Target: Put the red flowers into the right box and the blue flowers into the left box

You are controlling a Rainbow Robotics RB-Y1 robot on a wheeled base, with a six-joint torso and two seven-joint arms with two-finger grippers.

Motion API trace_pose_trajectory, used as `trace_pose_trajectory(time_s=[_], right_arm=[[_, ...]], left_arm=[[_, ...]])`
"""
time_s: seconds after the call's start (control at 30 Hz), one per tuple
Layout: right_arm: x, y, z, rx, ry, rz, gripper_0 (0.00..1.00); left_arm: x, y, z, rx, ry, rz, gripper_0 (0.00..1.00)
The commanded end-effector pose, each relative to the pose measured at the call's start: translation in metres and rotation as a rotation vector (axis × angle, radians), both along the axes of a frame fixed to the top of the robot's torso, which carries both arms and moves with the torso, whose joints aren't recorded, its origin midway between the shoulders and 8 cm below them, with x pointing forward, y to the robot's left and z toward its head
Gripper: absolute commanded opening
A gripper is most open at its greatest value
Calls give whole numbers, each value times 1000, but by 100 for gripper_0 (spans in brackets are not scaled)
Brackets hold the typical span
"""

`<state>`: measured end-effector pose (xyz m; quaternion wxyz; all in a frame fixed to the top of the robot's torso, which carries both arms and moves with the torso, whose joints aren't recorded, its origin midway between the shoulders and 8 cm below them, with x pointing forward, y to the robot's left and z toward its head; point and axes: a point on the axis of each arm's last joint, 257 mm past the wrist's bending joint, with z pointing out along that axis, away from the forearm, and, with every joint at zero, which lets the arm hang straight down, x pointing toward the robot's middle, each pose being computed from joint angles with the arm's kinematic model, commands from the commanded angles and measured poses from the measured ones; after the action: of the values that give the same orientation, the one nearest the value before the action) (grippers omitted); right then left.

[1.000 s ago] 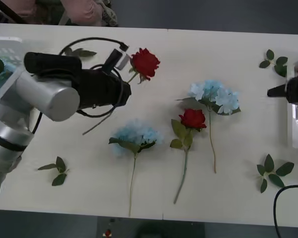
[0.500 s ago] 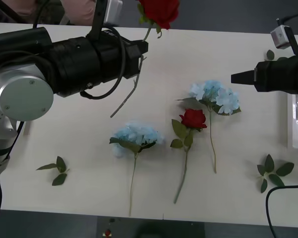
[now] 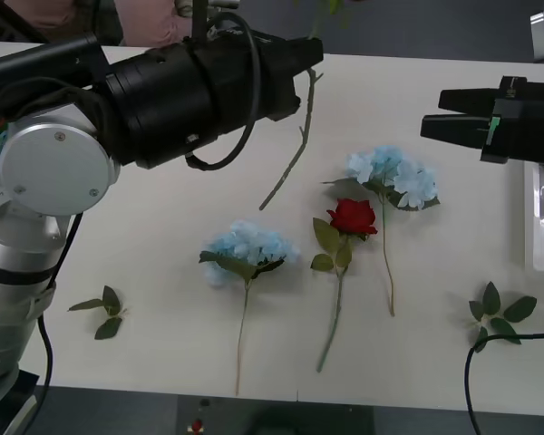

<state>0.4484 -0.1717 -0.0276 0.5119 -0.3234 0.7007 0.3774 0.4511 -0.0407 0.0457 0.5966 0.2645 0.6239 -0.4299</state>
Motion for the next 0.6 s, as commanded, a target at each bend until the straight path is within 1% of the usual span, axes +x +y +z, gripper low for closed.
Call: trace_pose_trajectory(time_s=[0.03, 0.1, 0.2, 0.5, 0.53, 0.57, 0.6], right_arm=[[-10, 19, 11, 41, -72, 103, 100], [-14, 25, 11, 54, -84, 138, 100], [-17, 34, 7, 51, -71, 163, 100], [-13, 59, -2, 64, -22, 182, 100], [-13, 59, -2, 64, -17, 184, 88], [-13, 60, -3, 64, -14, 185, 69], [-13, 60, -3, 64, -12, 185, 62]], left_arm=[[-15, -25, 27, -121, 3, -56, 0], [-11, -32, 29, -198, 21, -58, 0], [-6, -41, 25, -256, 33, -53, 0], [-4, -43, 19, -262, 46, -53, 0], [-5, -43, 20, -264, 49, -55, 0], [-5, -44, 19, -266, 53, -58, 0], [-5, -44, 20, -267, 53, -58, 0]])
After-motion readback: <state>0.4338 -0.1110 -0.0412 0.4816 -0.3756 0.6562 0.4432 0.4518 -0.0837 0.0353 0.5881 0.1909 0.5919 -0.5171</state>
